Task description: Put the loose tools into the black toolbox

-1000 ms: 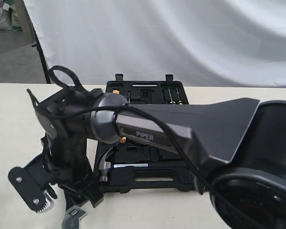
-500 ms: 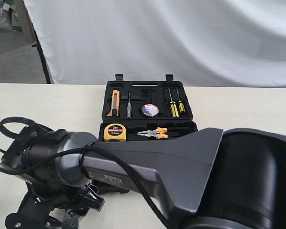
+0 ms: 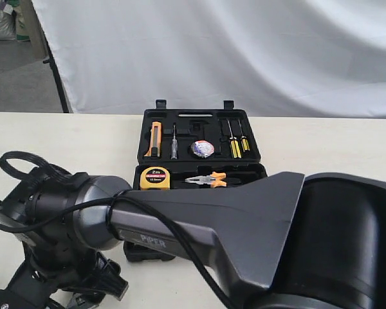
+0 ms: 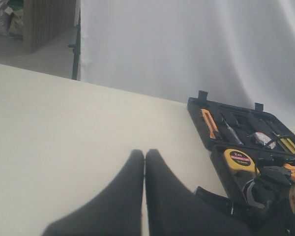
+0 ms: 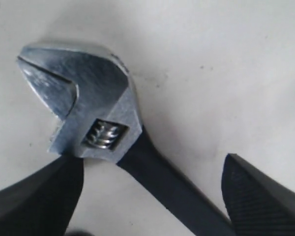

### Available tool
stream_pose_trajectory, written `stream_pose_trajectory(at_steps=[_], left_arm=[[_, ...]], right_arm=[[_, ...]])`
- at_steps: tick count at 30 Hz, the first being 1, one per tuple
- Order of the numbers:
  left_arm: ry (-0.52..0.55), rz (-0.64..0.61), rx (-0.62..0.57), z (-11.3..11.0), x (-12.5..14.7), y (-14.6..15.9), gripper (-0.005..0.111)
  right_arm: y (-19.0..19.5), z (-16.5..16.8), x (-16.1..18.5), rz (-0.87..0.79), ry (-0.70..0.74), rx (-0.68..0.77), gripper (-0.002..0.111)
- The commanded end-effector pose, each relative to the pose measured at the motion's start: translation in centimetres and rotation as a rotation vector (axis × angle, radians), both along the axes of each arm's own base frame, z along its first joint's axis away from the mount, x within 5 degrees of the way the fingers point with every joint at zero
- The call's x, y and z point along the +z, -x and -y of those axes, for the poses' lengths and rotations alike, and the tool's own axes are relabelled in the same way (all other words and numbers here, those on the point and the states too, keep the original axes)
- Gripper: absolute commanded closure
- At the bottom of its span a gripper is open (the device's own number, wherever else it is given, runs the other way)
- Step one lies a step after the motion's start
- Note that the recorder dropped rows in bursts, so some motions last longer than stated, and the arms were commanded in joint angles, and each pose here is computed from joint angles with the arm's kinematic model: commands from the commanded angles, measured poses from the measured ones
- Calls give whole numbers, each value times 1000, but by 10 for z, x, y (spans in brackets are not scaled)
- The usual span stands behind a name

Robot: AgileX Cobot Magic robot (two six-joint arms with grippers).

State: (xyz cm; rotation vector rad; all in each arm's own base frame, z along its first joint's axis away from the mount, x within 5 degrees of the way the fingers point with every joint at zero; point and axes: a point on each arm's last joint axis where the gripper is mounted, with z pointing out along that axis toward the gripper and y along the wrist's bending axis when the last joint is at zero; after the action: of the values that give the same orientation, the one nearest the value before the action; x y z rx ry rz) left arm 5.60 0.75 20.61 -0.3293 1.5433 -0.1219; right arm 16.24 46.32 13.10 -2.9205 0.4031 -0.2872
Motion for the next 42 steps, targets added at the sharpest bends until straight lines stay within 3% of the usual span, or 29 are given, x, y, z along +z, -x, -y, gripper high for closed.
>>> stream_pose_trajectory(at_steps=[1, 6, 8, 16, 17, 26, 34, 39, 42], left_arm=[[-2, 13, 26, -1, 2, 1, 106], [-2, 13, 26, -1, 2, 1, 106], [-2, 13, 26, -1, 2, 1, 106], [-2, 13, 26, -1, 2, 1, 106], [-2, 13, 26, -1, 2, 1, 106], [-2, 13, 26, -1, 2, 1, 106], [-2, 13, 26, -1, 2, 1, 106], [-2, 13, 26, -1, 2, 1, 106], [-2, 13, 26, -1, 2, 1, 106]], right_arm=[[16, -4, -10, -162, -41, -65, 35], [24, -7, -10, -255, -70, -105, 36], [24, -7, -9, -264, -73, -109, 42], [25, -8, -9, -280, -86, -145, 105], [26, -9, -9, -294, -90, -151, 109], [39, -14, -6, -462, -142, -265, 109], [37, -16, -6, -515, -177, -594, 109], [36, -18, -5, -541, -197, -738, 109], [36, -18, -5, -544, -197, -752, 109]])
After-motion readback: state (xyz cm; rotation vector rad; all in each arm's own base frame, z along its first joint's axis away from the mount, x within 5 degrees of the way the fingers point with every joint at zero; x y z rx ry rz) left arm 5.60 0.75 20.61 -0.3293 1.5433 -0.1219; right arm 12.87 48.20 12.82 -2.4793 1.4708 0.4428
